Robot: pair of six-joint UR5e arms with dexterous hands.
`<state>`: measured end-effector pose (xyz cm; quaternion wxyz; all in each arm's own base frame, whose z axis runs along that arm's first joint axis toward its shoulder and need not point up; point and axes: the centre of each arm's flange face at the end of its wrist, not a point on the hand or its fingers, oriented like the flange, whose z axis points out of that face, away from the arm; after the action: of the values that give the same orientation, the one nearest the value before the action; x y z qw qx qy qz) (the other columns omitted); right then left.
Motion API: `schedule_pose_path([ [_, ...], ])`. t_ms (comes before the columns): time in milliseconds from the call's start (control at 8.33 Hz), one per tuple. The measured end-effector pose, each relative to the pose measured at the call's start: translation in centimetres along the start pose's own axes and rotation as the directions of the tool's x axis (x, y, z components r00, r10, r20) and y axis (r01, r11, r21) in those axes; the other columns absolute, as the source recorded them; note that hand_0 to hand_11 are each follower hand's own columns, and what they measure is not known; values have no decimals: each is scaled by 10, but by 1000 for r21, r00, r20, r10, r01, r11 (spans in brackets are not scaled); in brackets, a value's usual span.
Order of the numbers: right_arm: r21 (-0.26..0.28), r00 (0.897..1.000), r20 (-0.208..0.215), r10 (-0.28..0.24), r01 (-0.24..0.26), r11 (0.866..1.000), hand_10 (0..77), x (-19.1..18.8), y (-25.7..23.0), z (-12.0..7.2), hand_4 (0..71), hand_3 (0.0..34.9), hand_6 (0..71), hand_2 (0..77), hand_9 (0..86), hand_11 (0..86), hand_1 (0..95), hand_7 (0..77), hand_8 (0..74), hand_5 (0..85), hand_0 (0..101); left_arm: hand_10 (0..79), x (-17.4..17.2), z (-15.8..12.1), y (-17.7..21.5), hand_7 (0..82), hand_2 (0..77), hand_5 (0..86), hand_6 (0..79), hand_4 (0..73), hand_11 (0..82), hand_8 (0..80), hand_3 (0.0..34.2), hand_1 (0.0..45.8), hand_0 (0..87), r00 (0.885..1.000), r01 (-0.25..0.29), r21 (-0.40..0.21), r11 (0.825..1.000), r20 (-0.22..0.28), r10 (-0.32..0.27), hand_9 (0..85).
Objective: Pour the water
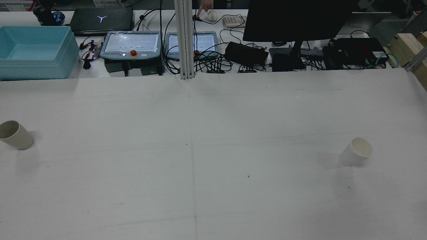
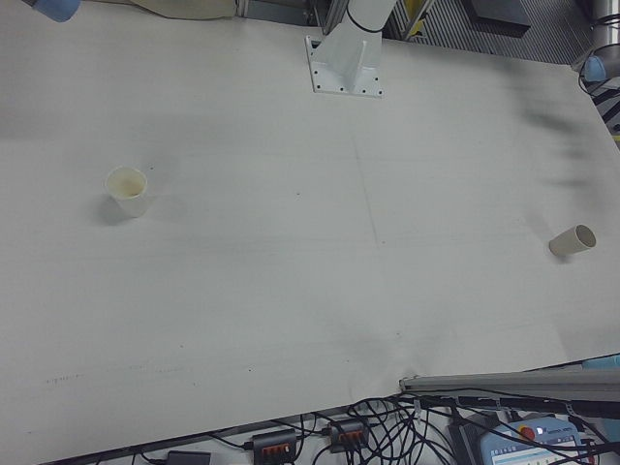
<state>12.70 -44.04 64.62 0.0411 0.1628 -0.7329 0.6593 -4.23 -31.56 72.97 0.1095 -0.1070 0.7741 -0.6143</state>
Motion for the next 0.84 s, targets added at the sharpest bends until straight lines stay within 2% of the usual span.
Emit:
schedule_pose_path([
  [120,14,999,1,32,-32,999,5,3,-5,-4,153,0,142,224,27,11,185,235,16,338,494,11,0,0,0,125,27,0,33,136,33,0,1,153,512,1000,-1,-1,1000,-1,1,11],
  [240,53,999,-13,53,-52,997,5,7,-33,-19,153,0,131,229,27,11,213,218,16,338,500,11,0,2,-1,125,27,0,38,136,33,0,1,153,512,1000,-3,-4,1000,-1,3,11],
  [360,82,997,-30,65,-62,995,5,16,-73,-36,54,0,93,191,16,11,142,153,16,235,482,11,0,3,-2,125,27,0,33,136,33,0,1,158,504,1000,-6,-8,1000,-2,6,11],
  [480,85,996,-44,71,-67,994,5,26,-104,-48,44,0,93,180,11,11,142,131,5,202,470,11,1,10,-7,125,27,0,33,136,33,0,1,158,503,1000,-10,-14,1000,-12,9,11],
  [600,69,995,-60,76,-72,995,11,36,-116,-51,44,0,93,180,11,54,142,142,5,202,470,11,3,26,-19,104,27,0,11,109,33,0,1,158,503,1000,-17,-25,1000,-25,17,11],
  [720,56,994,-74,79,-75,996,11,43,-117,-51,87,0,93,175,11,22,164,153,11,224,469,5,3,41,-34,93,120,0,11,71,27,0,0,229,541,998,-57,-40,998,-33,56,11],
  [840,52,993,-91,79,-74,996,5,49,-116,-52,87,0,104,191,11,22,191,164,11,224,490,5,2,54,-50,93,158,0,16,60,27,0,0,300,579,991,-133,-53,990,-35,131,11],
])
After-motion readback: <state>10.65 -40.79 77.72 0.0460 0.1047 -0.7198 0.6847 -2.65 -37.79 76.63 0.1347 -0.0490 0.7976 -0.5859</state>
